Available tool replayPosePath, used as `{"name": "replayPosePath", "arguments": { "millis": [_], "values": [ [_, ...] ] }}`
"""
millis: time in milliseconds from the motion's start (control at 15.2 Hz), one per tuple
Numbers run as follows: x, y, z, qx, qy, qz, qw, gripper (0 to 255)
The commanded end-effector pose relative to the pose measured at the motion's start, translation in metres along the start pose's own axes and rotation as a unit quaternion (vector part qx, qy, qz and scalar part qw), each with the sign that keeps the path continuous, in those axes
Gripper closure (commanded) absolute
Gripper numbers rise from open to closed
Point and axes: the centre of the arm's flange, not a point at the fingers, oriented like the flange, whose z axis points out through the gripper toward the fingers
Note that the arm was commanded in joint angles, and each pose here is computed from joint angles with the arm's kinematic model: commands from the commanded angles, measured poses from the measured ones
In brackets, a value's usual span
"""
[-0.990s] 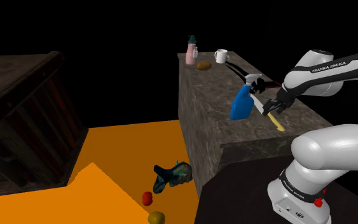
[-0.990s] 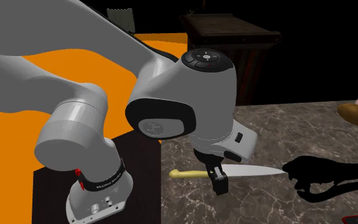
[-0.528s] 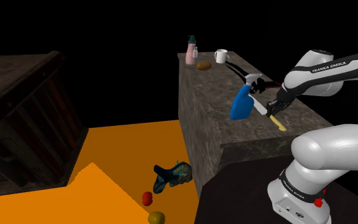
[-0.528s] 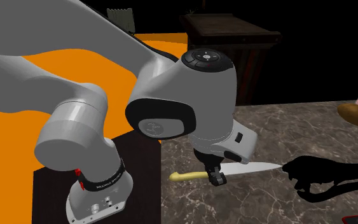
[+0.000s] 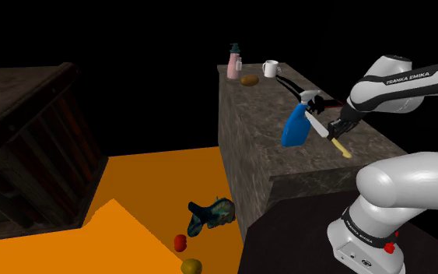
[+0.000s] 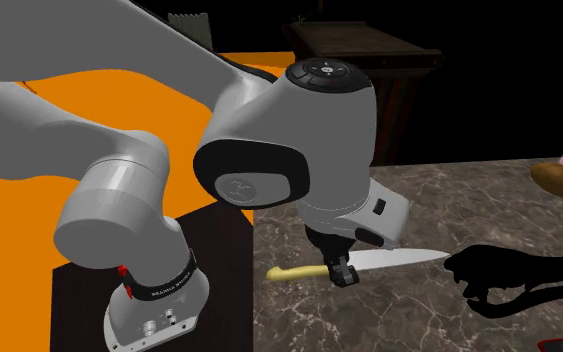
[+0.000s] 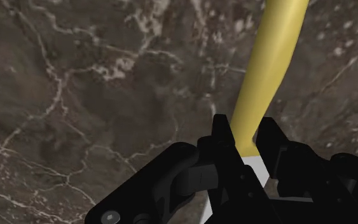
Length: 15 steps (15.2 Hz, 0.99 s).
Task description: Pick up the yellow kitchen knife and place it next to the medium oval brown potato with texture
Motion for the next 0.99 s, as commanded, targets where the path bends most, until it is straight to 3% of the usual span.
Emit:
{"name": "replayPosePath", "arguments": {
  "millis": [0,924],
  "values": [
    [0.002,-0.002,-0.01,0.0,0.0,0.0,1.0,255],
    [0.014,-0.007,-0.082,0.0,0.0,0.0,1.0,255]
  ]
}}
